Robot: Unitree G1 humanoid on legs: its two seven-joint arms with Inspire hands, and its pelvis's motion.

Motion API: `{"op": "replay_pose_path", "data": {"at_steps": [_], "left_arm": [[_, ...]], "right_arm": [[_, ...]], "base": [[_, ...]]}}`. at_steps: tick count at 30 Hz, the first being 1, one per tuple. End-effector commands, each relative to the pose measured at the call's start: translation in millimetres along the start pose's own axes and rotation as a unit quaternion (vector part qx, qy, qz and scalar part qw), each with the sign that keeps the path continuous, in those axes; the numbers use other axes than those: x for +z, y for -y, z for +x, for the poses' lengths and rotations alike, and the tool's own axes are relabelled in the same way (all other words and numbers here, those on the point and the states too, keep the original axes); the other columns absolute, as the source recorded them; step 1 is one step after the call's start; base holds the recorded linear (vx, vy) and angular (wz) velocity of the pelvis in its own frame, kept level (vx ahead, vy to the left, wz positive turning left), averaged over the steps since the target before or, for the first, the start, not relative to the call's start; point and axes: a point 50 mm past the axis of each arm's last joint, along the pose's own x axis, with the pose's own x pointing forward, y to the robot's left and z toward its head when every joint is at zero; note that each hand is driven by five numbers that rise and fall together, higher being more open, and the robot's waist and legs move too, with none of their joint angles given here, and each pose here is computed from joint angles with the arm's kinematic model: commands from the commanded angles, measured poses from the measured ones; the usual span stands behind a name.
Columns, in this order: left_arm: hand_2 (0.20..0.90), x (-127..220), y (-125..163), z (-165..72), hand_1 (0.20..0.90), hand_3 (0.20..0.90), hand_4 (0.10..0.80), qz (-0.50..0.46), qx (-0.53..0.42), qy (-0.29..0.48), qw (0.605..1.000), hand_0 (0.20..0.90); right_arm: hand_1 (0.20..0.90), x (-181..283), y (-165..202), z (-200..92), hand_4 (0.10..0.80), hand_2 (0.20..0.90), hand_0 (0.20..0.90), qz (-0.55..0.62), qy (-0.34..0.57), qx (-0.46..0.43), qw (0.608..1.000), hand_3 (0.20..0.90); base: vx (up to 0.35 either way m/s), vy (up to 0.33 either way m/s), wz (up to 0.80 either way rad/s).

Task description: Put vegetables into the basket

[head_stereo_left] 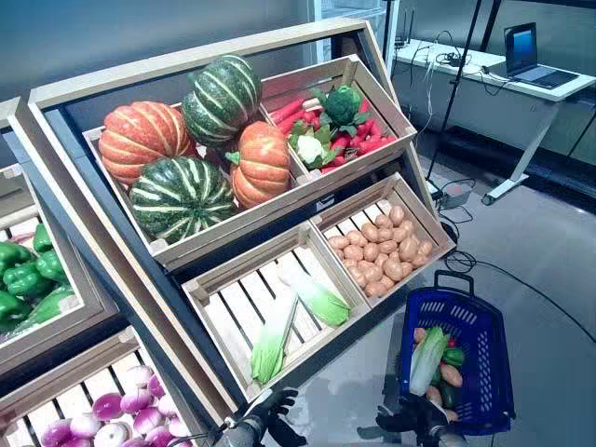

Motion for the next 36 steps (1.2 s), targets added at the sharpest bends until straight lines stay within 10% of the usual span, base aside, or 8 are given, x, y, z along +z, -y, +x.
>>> {"op": "replay_pose_path", "data": {"at_steps": [1, 23, 36], "left_arm": [[0.9, 29, -8, 7, 0.9, 0.9, 0.8, 0.017, 0.002, 0.059, 0.998, 0.9], [0.9, 32, -7, 3, 0.9, 0.9, 0.8, -0.065, -0.025, 0.106, 0.992, 0.9], [0.9, 145, -107, -35, 0.9, 0.9, 0.8, -0.063, 0.223, 0.367, 0.901, 0.9]], "right_arm": [[0.9, 21, -21, 7, 0.8, 0.9, 0.9, -0.008, 0.019, 0.039, 0.999, 0.9], [0.9, 14, -23, 6, 0.8, 0.9, 0.9, -0.004, 0.004, 0.041, 0.999, 0.9], [0.9, 45, -12, 3, 0.8, 0.9, 0.9, 0.077, 0.096, 0.032, 0.992, 0.9]], "base": [[0.0, 0.0, 0.0], [0.008, -0.002, 0.0], [0.017, 0.008, 0.0]]}}
